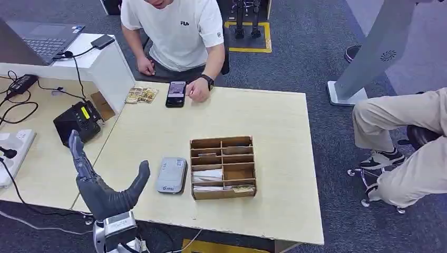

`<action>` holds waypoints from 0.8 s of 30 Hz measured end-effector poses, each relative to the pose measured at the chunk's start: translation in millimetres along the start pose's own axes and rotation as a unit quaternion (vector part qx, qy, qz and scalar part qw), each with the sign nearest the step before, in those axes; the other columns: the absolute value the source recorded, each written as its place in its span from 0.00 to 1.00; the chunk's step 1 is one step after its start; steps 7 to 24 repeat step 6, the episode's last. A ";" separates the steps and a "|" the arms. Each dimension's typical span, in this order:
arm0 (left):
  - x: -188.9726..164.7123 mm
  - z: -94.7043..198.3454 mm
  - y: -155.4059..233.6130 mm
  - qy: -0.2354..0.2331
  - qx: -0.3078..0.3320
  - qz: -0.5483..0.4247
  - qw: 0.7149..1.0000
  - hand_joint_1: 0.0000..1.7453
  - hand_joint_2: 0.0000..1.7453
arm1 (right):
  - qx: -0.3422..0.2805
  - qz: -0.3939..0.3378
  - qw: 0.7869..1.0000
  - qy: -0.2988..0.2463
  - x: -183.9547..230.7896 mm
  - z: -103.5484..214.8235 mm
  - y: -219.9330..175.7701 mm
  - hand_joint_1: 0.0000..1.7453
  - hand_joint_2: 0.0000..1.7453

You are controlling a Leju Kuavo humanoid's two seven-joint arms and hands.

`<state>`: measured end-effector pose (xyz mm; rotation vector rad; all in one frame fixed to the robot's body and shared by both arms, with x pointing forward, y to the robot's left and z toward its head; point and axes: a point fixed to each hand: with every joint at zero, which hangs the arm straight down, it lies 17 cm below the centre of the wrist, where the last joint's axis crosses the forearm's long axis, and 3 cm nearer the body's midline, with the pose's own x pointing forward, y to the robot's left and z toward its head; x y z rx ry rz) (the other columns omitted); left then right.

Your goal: Pass the card to the sensor for recognition and then transmit it.

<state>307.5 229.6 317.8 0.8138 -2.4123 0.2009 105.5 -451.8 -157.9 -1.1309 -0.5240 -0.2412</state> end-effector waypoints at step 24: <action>23.4 -18.8 23.4 -0.030 0.036 0.003 0.999 0.00 1.00 | -0.008 0.004 1.000 -0.011 2.9 -3.4 -6.2 0.00 1.00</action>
